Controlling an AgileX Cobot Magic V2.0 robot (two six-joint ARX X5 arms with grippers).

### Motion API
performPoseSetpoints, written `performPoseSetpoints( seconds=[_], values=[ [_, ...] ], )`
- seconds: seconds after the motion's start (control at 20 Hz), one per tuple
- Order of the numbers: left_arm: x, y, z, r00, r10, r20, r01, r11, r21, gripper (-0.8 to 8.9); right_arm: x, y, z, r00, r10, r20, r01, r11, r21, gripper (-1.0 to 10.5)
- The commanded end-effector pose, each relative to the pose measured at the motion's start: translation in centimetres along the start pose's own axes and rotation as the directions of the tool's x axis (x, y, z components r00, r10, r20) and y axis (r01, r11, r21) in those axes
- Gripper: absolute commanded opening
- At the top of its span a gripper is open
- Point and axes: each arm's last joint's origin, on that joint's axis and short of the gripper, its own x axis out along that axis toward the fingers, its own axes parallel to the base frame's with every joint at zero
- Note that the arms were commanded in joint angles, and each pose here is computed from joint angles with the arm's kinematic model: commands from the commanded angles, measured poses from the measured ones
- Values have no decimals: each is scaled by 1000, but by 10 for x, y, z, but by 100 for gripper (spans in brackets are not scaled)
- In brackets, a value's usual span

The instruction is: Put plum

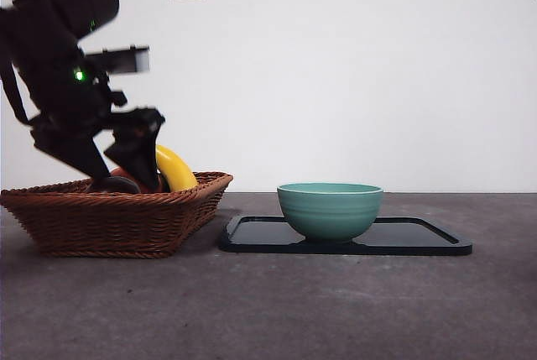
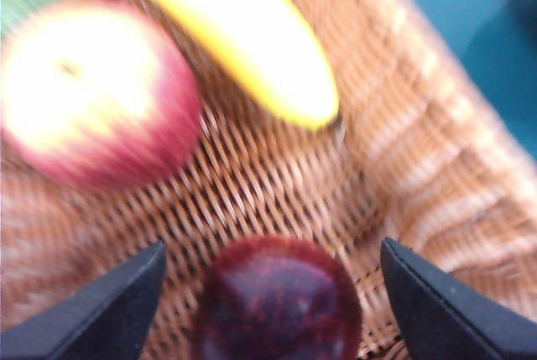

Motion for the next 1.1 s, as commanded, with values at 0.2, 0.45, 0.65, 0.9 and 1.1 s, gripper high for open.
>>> performPoseSetpoints(
  seconds=[0.2, 0.45, 0.65, 0.9, 1.1],
  values=[
    [-45, -1, 18, 990, 16, 138, -11, 999, -37, 405, 0, 1, 3, 1000, 6, 19, -6, 1000, -8, 234],
    [-101, -8, 19, 968, -90, 235, 94, 996, -7, 405, 0, 1, 5, 999, 8, 35, -7, 1000, -14, 233],
    [-144, -16, 7, 937, -243, 253, 247, 969, 15, 405, 0, 1, 5, 999, 7, 35, -6, 1000, -14, 234],
    [-182, -27, -17, 880, -429, 204, 433, 901, 28, 404, 0, 1, 5, 999, 6, 35, -6, 1000, -14, 234],
    [-198, -33, -32, 854, -497, 152, 502, 865, 10, 404, 0, 1, 5, 999, 7, 35, -6, 1000, -14, 234]
  ],
)
